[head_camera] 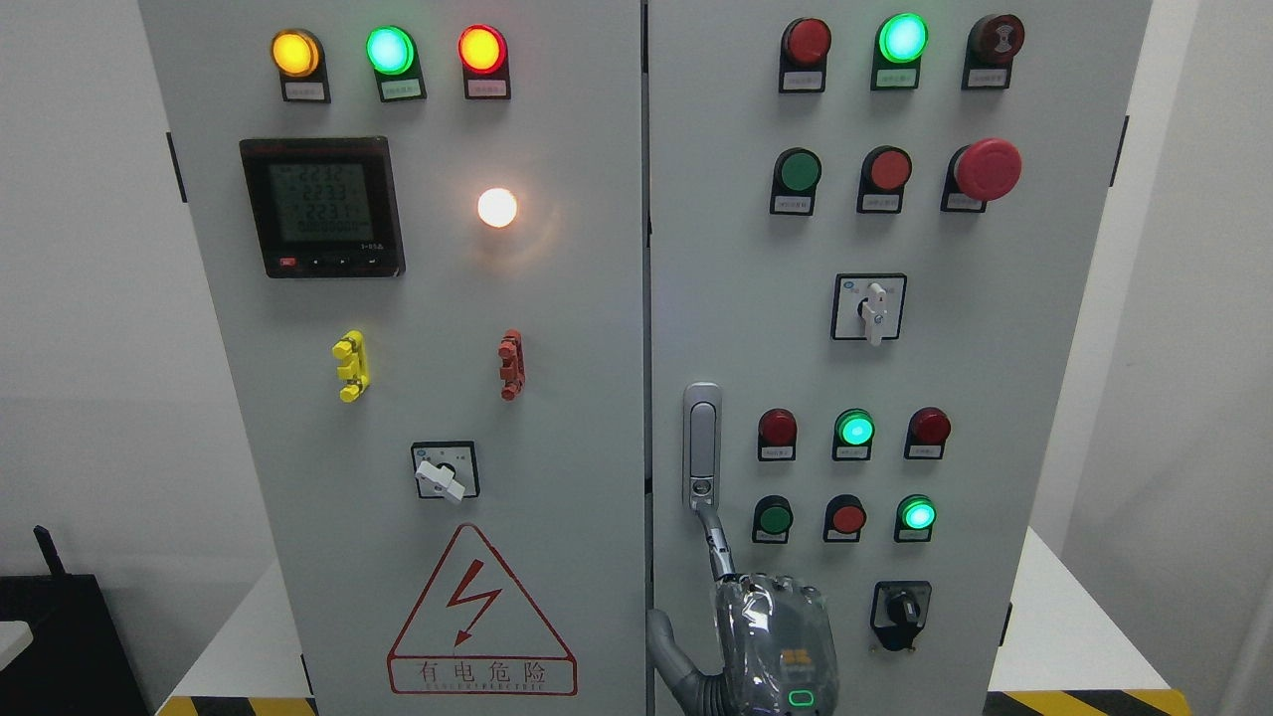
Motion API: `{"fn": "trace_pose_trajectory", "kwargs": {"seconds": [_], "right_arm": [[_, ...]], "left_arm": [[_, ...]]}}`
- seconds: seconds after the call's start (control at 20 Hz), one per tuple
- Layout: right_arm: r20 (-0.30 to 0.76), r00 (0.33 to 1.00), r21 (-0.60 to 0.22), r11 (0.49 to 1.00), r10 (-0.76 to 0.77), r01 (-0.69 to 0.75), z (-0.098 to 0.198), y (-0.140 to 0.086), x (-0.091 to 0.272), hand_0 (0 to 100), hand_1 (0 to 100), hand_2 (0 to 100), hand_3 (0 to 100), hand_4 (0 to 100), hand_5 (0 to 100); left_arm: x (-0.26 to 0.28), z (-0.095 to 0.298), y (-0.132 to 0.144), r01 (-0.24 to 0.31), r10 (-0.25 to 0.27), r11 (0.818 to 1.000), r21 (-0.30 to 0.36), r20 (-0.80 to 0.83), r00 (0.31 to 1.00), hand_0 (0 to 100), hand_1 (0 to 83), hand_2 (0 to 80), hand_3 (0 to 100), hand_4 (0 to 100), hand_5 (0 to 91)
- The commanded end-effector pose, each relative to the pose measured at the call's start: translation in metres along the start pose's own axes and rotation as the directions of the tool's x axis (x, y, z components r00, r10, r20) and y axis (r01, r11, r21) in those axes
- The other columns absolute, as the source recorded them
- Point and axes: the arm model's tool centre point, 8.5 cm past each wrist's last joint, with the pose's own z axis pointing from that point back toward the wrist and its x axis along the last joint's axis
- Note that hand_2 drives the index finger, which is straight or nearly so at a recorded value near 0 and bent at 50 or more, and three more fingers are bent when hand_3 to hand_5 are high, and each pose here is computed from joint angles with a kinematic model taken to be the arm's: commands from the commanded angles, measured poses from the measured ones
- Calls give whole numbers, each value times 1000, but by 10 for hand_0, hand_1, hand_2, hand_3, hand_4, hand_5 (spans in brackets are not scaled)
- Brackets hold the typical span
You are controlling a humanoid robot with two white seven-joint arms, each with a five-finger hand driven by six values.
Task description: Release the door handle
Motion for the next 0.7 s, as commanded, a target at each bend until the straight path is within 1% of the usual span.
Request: {"fn": "trace_pose_trajectory", "kwargs": {"seconds": [0.0,0.65], "right_arm": [[-5,1000,18,1000,2,-2,2,5,-2,387,321,0,1000,1000,1000],[10,1000,-44,999,-8,9,-1,-7,1,394,317,0,1000,1000,995]], "left_arm": [[-7,1,1,13,-13,1000,1,-20,1000,120,389,0,0,0,0],[-7,1,1,13,-13,1000,1,-20,1000,120,389,0,0,0,0]]}}
